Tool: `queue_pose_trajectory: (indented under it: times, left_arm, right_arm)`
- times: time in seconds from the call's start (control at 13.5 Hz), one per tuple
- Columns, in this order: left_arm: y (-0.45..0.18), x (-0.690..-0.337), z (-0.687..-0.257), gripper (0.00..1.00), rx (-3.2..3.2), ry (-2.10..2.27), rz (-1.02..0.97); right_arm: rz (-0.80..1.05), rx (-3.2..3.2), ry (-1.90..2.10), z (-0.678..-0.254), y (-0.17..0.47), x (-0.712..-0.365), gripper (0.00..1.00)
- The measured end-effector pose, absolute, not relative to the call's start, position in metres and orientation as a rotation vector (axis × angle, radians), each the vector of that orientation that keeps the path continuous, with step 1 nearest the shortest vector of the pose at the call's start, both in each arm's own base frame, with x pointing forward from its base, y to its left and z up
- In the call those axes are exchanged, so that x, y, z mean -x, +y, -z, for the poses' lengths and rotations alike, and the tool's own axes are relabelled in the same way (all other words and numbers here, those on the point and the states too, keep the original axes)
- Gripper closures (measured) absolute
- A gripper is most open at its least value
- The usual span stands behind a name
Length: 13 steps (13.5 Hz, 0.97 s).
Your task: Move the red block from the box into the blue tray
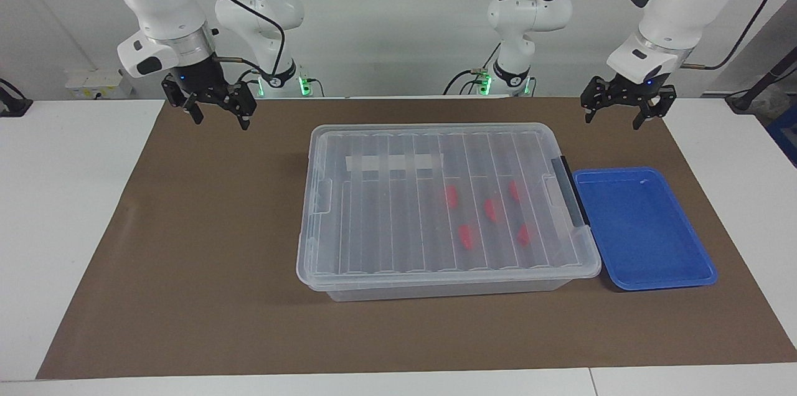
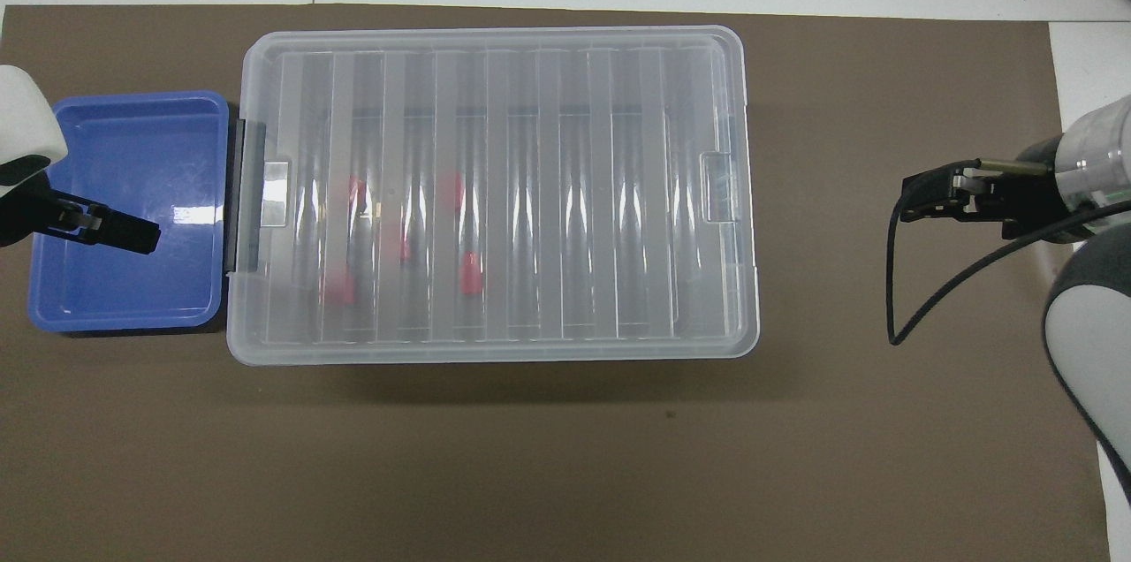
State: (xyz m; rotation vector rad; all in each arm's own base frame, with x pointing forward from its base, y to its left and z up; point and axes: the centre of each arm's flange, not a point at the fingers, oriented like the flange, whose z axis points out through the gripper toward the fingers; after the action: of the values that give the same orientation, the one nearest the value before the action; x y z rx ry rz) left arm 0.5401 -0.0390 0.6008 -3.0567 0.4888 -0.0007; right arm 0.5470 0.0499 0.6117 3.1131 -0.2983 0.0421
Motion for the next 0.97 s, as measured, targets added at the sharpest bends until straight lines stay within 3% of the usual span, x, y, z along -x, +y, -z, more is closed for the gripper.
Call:
queue_pose_trajectory:
  times: [0.97]
  left_arm:
    - [-0.039, -0.540, -0.601, 0.00, 3.057, 0.489, 0.001]
  right_arm:
    - [-0.130, -3.131, -0.241, -0.599, 0.071, -0.555, 0.01]
